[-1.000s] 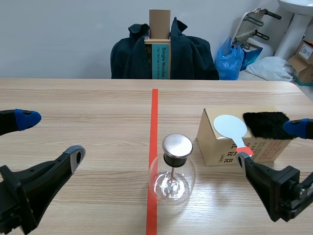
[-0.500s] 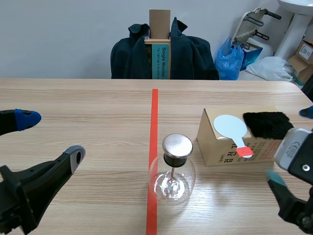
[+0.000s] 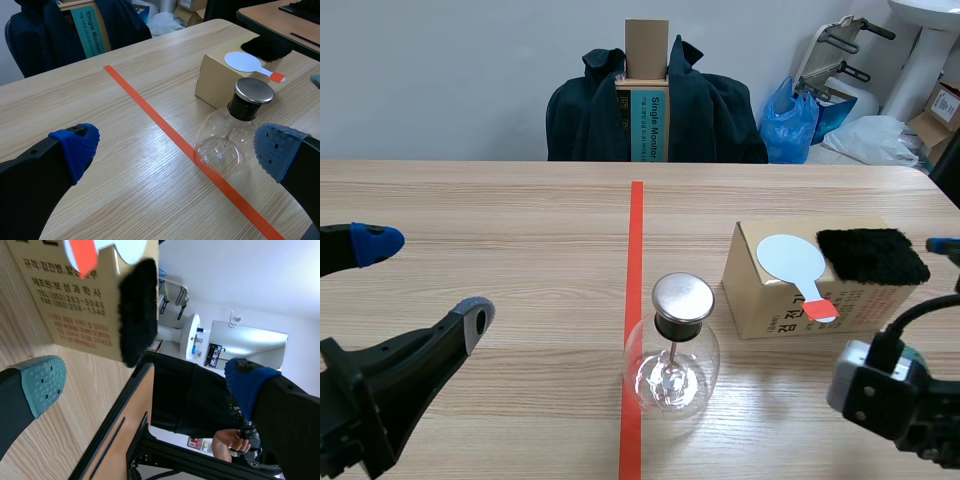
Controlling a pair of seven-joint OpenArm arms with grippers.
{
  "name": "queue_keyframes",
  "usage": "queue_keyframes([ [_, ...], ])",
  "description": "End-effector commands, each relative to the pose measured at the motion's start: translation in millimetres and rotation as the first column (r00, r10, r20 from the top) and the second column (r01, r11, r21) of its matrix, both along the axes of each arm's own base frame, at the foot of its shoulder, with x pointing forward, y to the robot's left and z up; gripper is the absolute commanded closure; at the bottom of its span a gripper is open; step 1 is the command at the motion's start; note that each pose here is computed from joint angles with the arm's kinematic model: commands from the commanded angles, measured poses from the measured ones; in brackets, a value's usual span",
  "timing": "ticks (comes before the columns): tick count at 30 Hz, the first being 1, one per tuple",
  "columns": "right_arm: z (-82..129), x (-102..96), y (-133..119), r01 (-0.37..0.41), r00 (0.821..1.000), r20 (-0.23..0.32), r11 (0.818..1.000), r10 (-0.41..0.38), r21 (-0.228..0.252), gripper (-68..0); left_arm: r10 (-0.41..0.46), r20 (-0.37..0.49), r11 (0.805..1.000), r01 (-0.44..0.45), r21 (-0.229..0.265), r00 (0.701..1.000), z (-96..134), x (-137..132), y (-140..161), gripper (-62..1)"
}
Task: Do the electroscope experiment.
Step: 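Pick up the white charging plate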
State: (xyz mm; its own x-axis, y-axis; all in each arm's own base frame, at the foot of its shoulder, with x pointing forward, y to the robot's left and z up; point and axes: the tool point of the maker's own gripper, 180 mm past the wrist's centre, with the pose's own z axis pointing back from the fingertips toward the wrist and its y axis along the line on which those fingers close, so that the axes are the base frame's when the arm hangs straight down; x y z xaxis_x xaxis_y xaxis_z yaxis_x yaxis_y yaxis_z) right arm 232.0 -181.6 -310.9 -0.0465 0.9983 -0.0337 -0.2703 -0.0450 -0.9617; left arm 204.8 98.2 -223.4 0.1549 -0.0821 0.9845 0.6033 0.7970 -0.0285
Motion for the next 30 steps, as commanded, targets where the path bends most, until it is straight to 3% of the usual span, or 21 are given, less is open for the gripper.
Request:
queue_keyframes([
  [1, 12.7, 11.1, -0.6, -0.006, 0.998, 0.063, 1.000, 0.006, -0.007, -67.9, -0.010, 0.026, 1.000, 0.011, -0.019, 1.000, 9.0, 0.6, -3.8, -62.3],
  [12, -14.3, 35.4, 23.2, -0.134, 0.990, 0.043, 0.990, 0.132, 0.044, -67.9, -0.010, 0.025, 1.000, 0.011, -0.018, 1.000, 9.0, 0.6, -3.8, -62.3],
  [20, -25.7, 32.0, 47.5, -0.287, 0.958, 0.018, 0.956, 0.286, 0.061, -67.9, -0.010, 0.025, 1.000, 0.011, -0.018, 1.000, 9.0, 0.6, -3.8, -62.3],
  [30, -27.1, 30.5, 49.1, -0.296, 0.955, 0.013, 0.953, 0.296, 0.065, -67.9, -0.010, 0.025, 1.000, 0.011, -0.018, 1.000, 9.0, 0.6, -3.8, -62.3],
])
